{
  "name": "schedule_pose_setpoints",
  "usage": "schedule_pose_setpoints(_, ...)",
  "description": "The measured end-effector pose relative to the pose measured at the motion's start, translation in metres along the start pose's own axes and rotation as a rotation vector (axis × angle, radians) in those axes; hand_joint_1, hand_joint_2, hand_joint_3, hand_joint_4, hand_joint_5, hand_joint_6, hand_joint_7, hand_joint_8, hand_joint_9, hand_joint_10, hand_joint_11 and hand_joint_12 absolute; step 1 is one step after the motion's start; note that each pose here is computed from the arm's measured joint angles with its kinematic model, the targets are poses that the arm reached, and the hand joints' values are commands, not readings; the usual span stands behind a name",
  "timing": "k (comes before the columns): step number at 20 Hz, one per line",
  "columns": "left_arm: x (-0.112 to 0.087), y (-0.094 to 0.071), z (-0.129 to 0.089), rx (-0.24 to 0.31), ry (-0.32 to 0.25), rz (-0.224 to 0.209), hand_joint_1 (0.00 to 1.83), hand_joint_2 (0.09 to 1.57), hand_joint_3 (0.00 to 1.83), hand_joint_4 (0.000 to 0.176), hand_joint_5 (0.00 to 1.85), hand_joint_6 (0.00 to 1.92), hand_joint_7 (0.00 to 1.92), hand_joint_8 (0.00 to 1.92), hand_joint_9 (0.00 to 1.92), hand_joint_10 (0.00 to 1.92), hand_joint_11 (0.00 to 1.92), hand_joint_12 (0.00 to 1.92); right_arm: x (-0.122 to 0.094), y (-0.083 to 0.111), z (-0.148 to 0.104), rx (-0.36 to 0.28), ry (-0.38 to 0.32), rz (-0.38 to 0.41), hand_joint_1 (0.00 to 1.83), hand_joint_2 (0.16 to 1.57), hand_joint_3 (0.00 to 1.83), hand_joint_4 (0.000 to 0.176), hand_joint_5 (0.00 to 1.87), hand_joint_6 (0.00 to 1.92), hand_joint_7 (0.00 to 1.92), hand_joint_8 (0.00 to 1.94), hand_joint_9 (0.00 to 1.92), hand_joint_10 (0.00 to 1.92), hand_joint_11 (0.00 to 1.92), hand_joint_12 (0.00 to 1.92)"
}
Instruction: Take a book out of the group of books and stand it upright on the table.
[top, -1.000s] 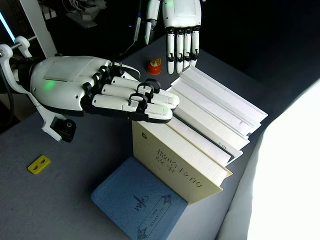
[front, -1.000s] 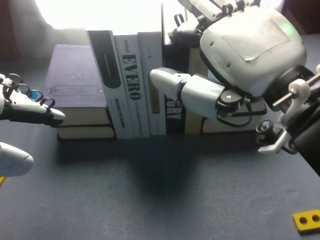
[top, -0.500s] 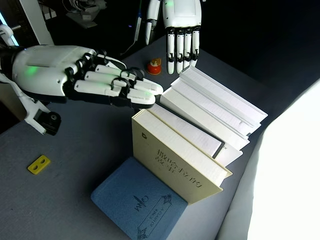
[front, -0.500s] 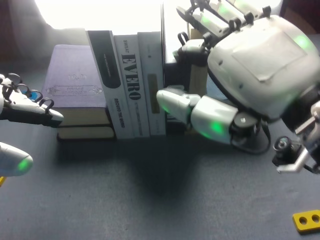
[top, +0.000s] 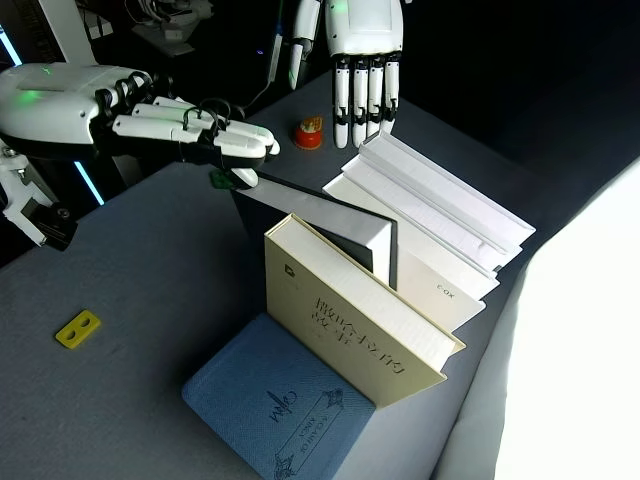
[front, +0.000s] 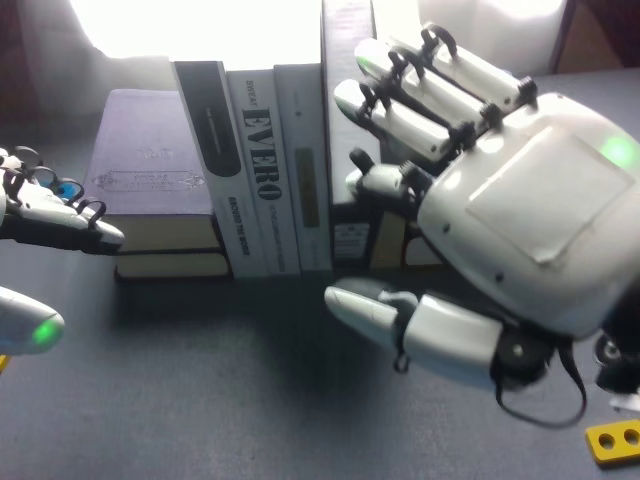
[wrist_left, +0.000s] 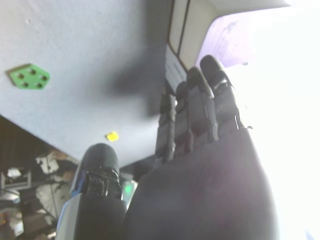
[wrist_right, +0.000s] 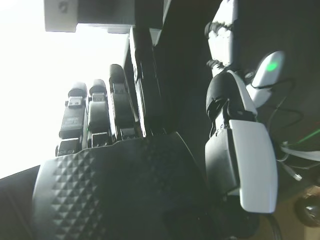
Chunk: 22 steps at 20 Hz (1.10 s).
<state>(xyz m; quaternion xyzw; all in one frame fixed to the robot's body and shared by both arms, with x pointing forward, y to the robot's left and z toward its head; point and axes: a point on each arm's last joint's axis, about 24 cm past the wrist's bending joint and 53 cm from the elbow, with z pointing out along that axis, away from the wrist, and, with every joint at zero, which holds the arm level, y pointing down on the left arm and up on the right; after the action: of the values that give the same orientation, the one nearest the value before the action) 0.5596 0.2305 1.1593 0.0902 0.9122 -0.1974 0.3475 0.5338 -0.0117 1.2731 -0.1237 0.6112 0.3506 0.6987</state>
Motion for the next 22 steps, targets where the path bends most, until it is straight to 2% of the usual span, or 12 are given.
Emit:
schedule_pose_setpoints(3, 0.0, 0.0, 0.0, 0.0, 0.0, 0.0, 0.02, 1.36, 0.0, 0.023, 0.13, 0.0, 0.16, 0.01, 0.19, 0.01, 0.0, 0.65, 0.01, 0.013, -0.008, -0.028, 0.043, -0.029, 0.0, 1.22, 0.0, 0.0, 0.77, 0.06, 0.19, 0.01, 0.0, 0.0, 0.0, 0.0)
schedule_pose_setpoints(4, 0.0, 0.0, 0.0, 0.0, 0.0, 0.0, 0.01, 1.36, 0.0, 0.024, 0.13, 0.0, 0.15, 0.0, 0.18, 0.0, 0.0, 0.65, 0.013, 0.014, -0.009, -0.033, 0.053, -0.031, 0.0, 1.21, 0.0, 0.004, 0.76, 0.06, 0.18, 0.01, 0.0, 0.0, 0.0, 0.0)
schedule_pose_setpoints(7, 0.0, 0.0, 0.0, 0.0, 0.0, 0.0, 0.02, 1.36, 0.0, 0.018, 0.14, 0.01, 0.16, 0.0, 0.18, 0.0, 0.0, 0.64, 0.022, 0.018, -0.013, -0.058, 0.082, -0.075, 0.0, 1.21, 0.0, 0.0, 0.77, 0.06, 0.17, 0.0, 0.0, 0.0, 0.0, 0.0)
schedule_pose_setpoints(8, 0.0, 0.0, 0.0, 0.0, 0.0, 0.0, 0.02, 1.36, 0.0, 0.021, 0.15, 0.01, 0.16, 0.0, 0.2, 0.01, 0.0, 0.67, 0.028, 0.019, -0.014, -0.064, 0.1, -0.086, 0.0, 1.22, 0.0, 0.0, 0.8, 0.07, 0.18, 0.0, 0.0, 0.0, 0.0, 0.0)
schedule_pose_setpoints(12, 0.0, 0.0, 0.0, 0.0, 0.0, 0.0, 0.04, 1.36, 0.0, 0.024, 0.17, 0.01, 0.18, 0.0, 0.21, 0.0, 0.0, 0.68, 0.062, 0.021, -0.025, -0.089, 0.226, -0.113, 0.0, 1.21, 0.0, 0.0, 0.79, 0.06, 0.19, 0.01, 0.0, 0.0, 0.0, 0.0)
schedule_pose_setpoints(15, 0.0, 0.0, 0.0, 0.0, 0.0, 0.0, 0.06, 1.36, 0.0, 0.013, 0.17, 0.0, 0.16, 0.0, 0.19, 0.0, 0.0, 0.65, 0.064, 0.021, -0.025, -0.096, 0.232, -0.126, 0.0, 1.21, 0.0, 0.0, 0.77, 0.05, 0.17, 0.0, 0.0, 0.0, 0.0, 0.0)
schedule_pose_setpoints(16, 0.0, 0.0, 0.0, 0.0, 0.0, 0.0, 0.02, 1.36, 0.0, 0.018, 0.16, 0.0, 0.18, 0.01, 0.22, 0.01, 0.0, 0.7, 0.066, 0.02, -0.025, -0.101, 0.238, -0.135, 0.0, 1.22, 0.0, 0.0, 0.78, 0.05, 0.19, 0.01, 0.0, 0.0, 0.0, 0.0)
schedule_pose_setpoints(19, 0.0, 0.0, 0.0, 0.0, 0.0, 0.0, 0.02, 1.37, 0.0, 0.015, 0.15, 0.0, 0.14, 0.0, 0.18, 0.0, 0.0, 0.63, 0.076, 0.015, -0.027, -0.112, 0.264, -0.167, 0.0, 1.2, 0.0, 0.0, 0.79, 0.05, 0.16, 0.01, 0.0, 0.0, 0.0, 0.0)
schedule_pose_setpoints(22, 0.0, 0.0, 0.0, 0.0, 0.0, 0.0, 0.0, 1.37, 0.0, 0.012, 0.14, 0.0, 0.15, 0.0, 0.21, 0.01, 0.0, 0.68, 0.093, 0.008, -0.031, -0.116, 0.32, -0.182, 0.0, 1.19, 0.0, 0.016, 0.77, 0.04, 0.16, 0.01, 0.0, 0.0, 0.0, 0.0)
